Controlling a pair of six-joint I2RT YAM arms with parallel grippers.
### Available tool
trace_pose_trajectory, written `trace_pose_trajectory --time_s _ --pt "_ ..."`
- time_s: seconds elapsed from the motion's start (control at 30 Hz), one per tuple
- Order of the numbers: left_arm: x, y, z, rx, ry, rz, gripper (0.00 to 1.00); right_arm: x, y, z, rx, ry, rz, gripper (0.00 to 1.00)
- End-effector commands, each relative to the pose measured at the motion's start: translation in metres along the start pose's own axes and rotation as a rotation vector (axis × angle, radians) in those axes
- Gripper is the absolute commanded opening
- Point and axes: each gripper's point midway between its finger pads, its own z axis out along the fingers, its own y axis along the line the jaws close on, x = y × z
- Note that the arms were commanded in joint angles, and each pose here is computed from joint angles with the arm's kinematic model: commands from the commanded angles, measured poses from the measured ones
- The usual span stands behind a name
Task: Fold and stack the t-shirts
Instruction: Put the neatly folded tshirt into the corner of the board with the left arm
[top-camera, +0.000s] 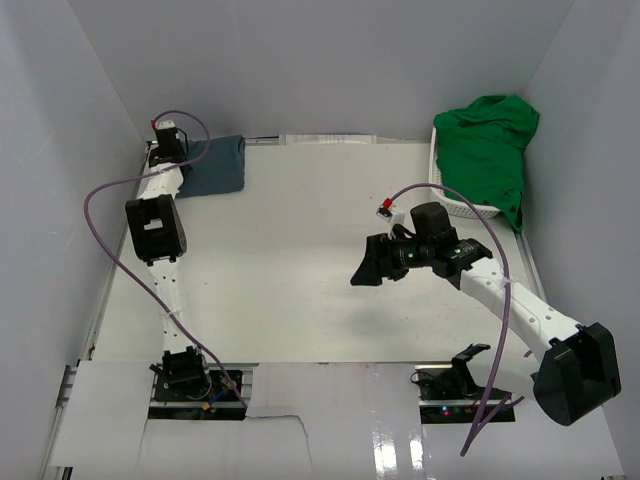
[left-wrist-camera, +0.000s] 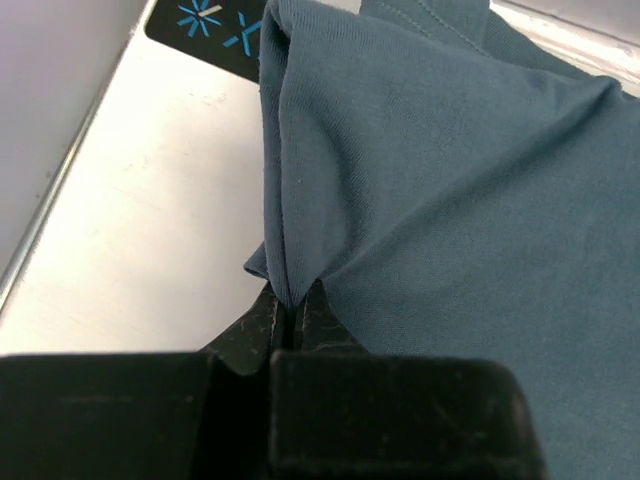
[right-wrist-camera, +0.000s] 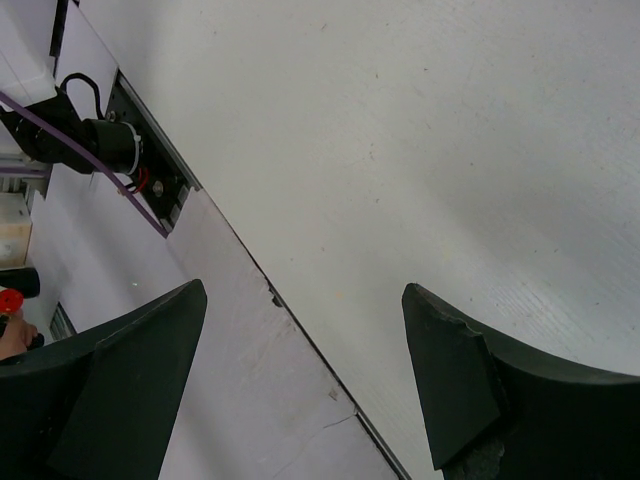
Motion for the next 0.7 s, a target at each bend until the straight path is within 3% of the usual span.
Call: trace_pose_trajectory --time_s 0.0,0.3,0.67 --pt "0.054 0.041 0.019 -0.087 0.135 0.036 0.0 -0.015 0.011 -0.002 -0.044 -0.018 -0.039 0.86" --pt "0.034 0.075 0.022 -0.139 0.094 0.082 0.0 -0.025 0.019 -0.005 -0.049 0.007 -0.022 0.86" --pt "0.029 0.091 0.033 -0.077 0.092 -0.011 0.0 -0.032 0.018 -0.014 0.007 -0.023 -0.004 0.86"
